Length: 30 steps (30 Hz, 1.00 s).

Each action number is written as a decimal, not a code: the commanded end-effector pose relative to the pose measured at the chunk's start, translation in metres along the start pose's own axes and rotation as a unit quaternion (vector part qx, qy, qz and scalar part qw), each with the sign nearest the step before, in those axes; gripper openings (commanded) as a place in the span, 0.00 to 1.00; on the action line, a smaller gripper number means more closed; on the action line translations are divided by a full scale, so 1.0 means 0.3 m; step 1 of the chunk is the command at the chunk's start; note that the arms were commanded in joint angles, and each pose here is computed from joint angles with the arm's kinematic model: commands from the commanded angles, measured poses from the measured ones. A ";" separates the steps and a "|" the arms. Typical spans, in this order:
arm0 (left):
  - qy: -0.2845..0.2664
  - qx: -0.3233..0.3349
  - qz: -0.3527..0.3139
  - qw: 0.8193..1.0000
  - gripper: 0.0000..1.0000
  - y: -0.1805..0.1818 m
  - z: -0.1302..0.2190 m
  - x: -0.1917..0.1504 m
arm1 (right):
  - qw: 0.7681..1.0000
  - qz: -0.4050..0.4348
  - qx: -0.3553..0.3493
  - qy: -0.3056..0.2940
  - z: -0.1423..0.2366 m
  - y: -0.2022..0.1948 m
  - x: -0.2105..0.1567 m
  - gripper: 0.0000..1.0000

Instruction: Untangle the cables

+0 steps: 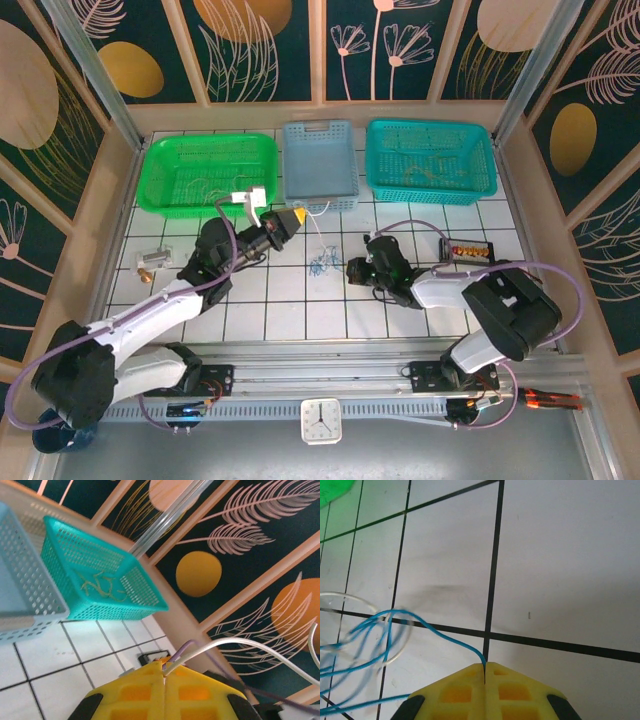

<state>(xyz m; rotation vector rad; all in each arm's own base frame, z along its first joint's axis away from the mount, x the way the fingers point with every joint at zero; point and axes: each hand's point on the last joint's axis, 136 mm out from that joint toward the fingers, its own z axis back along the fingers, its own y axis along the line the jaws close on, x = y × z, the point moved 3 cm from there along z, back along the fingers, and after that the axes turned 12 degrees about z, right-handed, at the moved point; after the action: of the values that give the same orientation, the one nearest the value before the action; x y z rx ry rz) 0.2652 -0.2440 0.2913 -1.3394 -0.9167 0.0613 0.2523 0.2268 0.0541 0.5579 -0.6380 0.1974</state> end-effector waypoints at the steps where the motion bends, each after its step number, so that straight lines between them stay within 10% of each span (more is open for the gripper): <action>1: -0.047 -0.073 -0.008 0.996 0.00 -0.166 0.016 0.096 | 1.000 -0.001 -0.014 -0.006 -0.010 -0.015 -0.011 0.00; 12: -0.070 -0.104 -0.025 0.992 0.00 -0.323 0.007 0.200 | 1.000 -0.002 -0.026 0.008 -0.028 -0.041 -0.050 0.00; 26: -0.065 -0.076 -0.012 0.995 0.00 -0.236 0.005 0.157 | 0.999 0.042 0.007 -0.026 0.049 0.046 0.074 0.00; 30: -0.062 -0.075 -0.012 0.995 0.00 -0.235 0.005 0.155 | 0.997 0.060 0.037 -0.035 0.078 0.094 0.105 0.30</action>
<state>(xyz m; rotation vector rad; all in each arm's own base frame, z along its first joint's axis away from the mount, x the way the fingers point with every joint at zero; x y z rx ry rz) 0.2674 -0.2406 0.3681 -1.4533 -1.0369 0.0625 0.2549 0.2316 0.0803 0.5685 -0.6991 0.2674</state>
